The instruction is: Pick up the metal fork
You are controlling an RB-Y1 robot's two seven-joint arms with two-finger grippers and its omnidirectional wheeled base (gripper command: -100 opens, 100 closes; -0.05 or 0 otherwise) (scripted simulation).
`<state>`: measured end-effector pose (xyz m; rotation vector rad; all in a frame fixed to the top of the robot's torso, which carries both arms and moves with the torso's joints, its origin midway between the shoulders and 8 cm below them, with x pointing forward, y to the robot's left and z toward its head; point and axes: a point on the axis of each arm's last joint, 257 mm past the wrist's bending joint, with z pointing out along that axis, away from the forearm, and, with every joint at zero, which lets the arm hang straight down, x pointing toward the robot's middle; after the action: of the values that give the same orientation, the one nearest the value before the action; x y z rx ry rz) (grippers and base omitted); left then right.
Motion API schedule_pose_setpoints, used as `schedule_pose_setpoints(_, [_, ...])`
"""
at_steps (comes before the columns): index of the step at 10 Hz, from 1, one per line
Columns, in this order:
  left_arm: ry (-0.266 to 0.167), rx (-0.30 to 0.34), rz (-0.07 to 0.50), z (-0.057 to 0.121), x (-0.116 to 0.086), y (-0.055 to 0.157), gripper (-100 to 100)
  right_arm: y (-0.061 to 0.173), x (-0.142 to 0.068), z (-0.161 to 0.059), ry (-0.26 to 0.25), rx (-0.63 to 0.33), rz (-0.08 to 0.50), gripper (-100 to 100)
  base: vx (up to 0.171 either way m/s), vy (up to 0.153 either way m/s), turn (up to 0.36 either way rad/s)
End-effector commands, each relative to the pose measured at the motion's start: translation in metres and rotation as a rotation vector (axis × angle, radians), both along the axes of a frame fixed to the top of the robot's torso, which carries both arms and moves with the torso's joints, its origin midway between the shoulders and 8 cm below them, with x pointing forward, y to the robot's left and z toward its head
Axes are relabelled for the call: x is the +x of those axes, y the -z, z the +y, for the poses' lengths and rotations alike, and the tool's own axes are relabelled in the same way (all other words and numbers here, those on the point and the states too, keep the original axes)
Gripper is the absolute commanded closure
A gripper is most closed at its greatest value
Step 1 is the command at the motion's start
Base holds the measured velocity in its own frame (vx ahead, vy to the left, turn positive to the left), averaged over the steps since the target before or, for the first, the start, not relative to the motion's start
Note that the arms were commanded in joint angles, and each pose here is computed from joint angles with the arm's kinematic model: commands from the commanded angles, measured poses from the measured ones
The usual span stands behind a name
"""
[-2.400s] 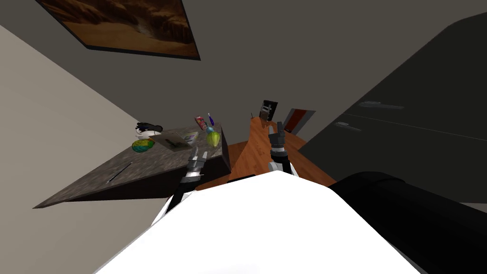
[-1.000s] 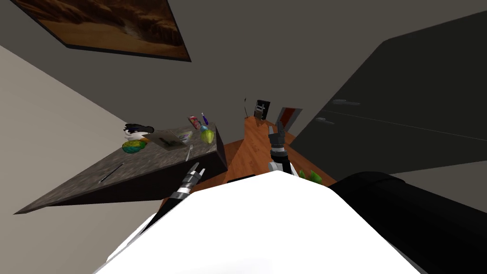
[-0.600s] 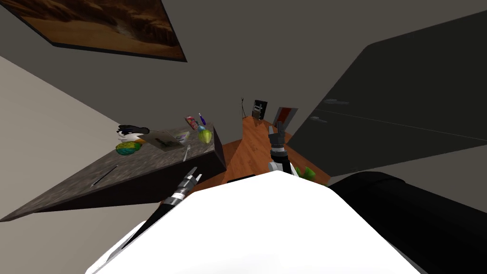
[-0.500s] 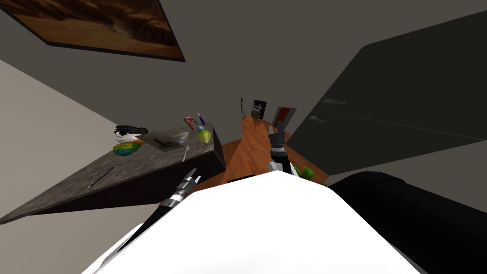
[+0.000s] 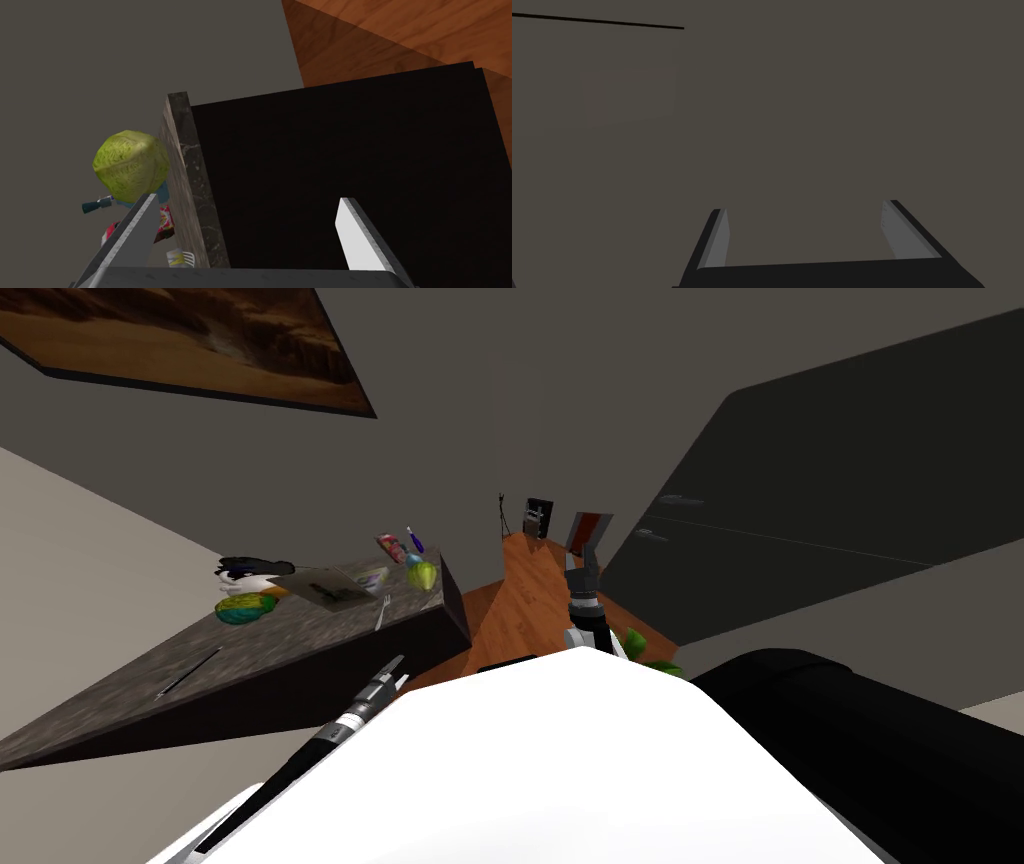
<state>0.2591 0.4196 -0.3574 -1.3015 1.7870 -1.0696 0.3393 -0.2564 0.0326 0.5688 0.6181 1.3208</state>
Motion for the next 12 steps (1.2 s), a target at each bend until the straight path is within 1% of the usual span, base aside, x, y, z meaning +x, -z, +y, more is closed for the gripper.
schedule_pose_setpoints(1, [0.001,0.046,0.062,0.022,-0.016,0.013,-100,0.0,0.0,0.0,0.0,0.0,0.0,0,-0.033,-0.032,-0.151])
schedule_pose_setpoints(2, [0.015,0.065,0.067,0.027,-0.015,0.01,-100,0.0,0.0,0.0,0.0,0.0,0.0,0,-0.026,-0.021,-0.063])
schedule_pose_setpoints(3, [0.015,0.105,0.12,0.044,-0.031,0.02,-100,0.0,0.0,0.0,0.0,0.0,0.0,0,-0.026,-0.017,-0.126])
schedule_pose_setpoints(4, [0.025,0.12,0.124,0.049,-0.03,0.017,-100,0.0,0.0,0.0,0.0,0.0,0.0,0,-0.019,-0.013,-0.088])
schedule_pose_setpoints(5, [0.03,0.166,0.177,0.067,-0.046,0.025,-100,0.0,0.0,0.0,0.0,0.0,0.0,0,-0.014,-0.02,-0.147])
schedule_pose_setpoints(6, [0.038,0.178,0.179,0.071,-0.045,0.023,-100,0.0,0.0,0.0,0.0,0.0,0.0,0,-0.011,-0.017,-0.091])
schedule_pose_setpoints(7, [0.043,0.224,0.231,0.089,-0.061,0.03,-100,0.0,0.0,0.0,0.0,0.0,0.0,0,-0.005,-0.018,-0.167])
schedule_pose_setpoints(8, [0.052,0.238,0.234,0.093,-0.059,0.027,-100,0.0,0.0,0.0,0.0,0.0,0.0,0,-0.002,-0.011,-0.082])
schedule_pose_setpoints(9, [0.062,0.29,0.286,0.112,-0.075,0.031,-100,0.0,0.0,0.0,0.0,0.0,0.0,0,0.003,-0.015,-0.201])
schedule_pose_setpoints(10, [0.067,0.299,0.288,0.115,-0.074,0.029,-100,0.0,0.0,0.0,0.0,0.0,0.0,0,0.003,-0.006,-0.089])
schedule_pose_setpoints(12, [0.096,0.407,0.391,0.154,-0.105,0.031,-100,0.0,0.0,0.0,0.0,0.0,0.0,0,0.017,-0.006,-0.243])
